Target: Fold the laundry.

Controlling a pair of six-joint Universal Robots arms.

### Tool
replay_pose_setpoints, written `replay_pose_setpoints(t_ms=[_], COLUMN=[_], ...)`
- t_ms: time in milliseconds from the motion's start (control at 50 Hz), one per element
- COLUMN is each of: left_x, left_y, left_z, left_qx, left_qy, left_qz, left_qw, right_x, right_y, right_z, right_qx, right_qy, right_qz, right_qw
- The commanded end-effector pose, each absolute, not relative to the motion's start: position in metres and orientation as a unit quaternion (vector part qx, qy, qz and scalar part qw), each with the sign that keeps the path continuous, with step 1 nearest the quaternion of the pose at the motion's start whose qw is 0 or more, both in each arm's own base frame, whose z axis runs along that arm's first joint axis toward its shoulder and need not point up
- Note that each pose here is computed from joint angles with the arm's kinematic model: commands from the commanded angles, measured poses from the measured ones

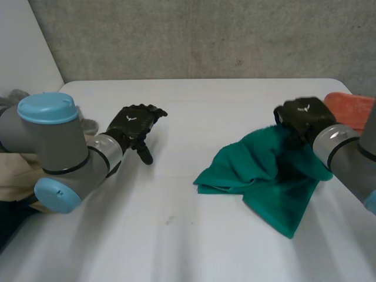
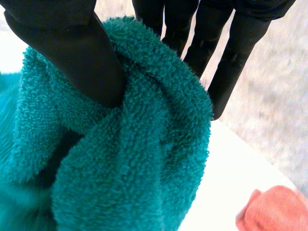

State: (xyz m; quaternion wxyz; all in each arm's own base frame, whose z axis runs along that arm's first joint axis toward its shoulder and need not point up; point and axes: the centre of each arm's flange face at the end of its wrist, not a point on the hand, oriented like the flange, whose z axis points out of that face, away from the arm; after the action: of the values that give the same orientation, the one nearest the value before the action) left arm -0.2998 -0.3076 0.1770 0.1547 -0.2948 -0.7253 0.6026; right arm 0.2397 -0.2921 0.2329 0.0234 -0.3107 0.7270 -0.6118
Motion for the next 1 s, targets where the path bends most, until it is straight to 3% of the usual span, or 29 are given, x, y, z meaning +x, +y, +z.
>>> replay_pose_setpoints(t_ms=[20, 160, 360, 460, 540, 600, 700, 760, 840, 900, 980, 1000], left_x=[-0.310, -0.338, -0.379, -0.376, -0.362, -0.348, -0.328, -0.325, -0.321, -0.319, -0.314, -0.309], left_y=[-0.294, -0.265, -0.222, -0.226, -0.248, -0.266, -0.283, -0.280, -0.269, -0.263, -0.260, -0.260], left_z=[0.174, 0.172, 0.146, 0.142, 0.166, 0.204, 0.293, 0.326, 0.365, 0.366, 0.330, 0.311], left_qx=[-0.246, -0.216, -0.183, -0.165, -0.127, -0.117, -0.145, -0.160, -0.185, -0.201, -0.230, -0.238], left_qy=[-0.752, -0.773, -0.807, -0.821, -0.811, -0.783, -0.677, -0.620, -0.529, -0.509, -0.547, -0.572], left_qz=[0.571, 0.515, 0.404, 0.410, 0.466, 0.532, 0.673, 0.726, 0.794, 0.805, 0.780, 0.764], left_qw=[0.218, 0.301, 0.390, 0.362, 0.330, 0.301, 0.262, 0.251, 0.236, 0.227, 0.198, 0.182], right_x=[0.251, 0.266, 0.278, 0.277, 0.276, 0.275, 0.273, 0.277, 0.288, 0.296, 0.299, 0.300], right_y=[-0.258, -0.213, -0.176, -0.171, -0.180, -0.204, -0.255, -0.264, -0.257, -0.250, -0.240, -0.233], right_z=[0.286, 0.310, 0.306, 0.302, 0.300, 0.300, 0.342, 0.364, 0.389, 0.381, 0.339, 0.316], right_qx=[-0.329, -0.359, -0.395, -0.402, -0.400, -0.395, -0.319, -0.278, -0.248, -0.274, -0.342, -0.372], right_qy=[0.655, 0.608, 0.589, 0.590, 0.588, 0.575, 0.491, 0.432, 0.321, 0.303, 0.358, 0.399], right_qz=[-0.678, -0.702, -0.695, -0.690, -0.695, -0.713, -0.811, -0.858, -0.913, -0.910, -0.864, -0.832], right_qw=[0.054, 0.093, 0.120, 0.119, 0.105, 0.071, 0.002, 0.002, 0.041, 0.066, 0.095, 0.102])
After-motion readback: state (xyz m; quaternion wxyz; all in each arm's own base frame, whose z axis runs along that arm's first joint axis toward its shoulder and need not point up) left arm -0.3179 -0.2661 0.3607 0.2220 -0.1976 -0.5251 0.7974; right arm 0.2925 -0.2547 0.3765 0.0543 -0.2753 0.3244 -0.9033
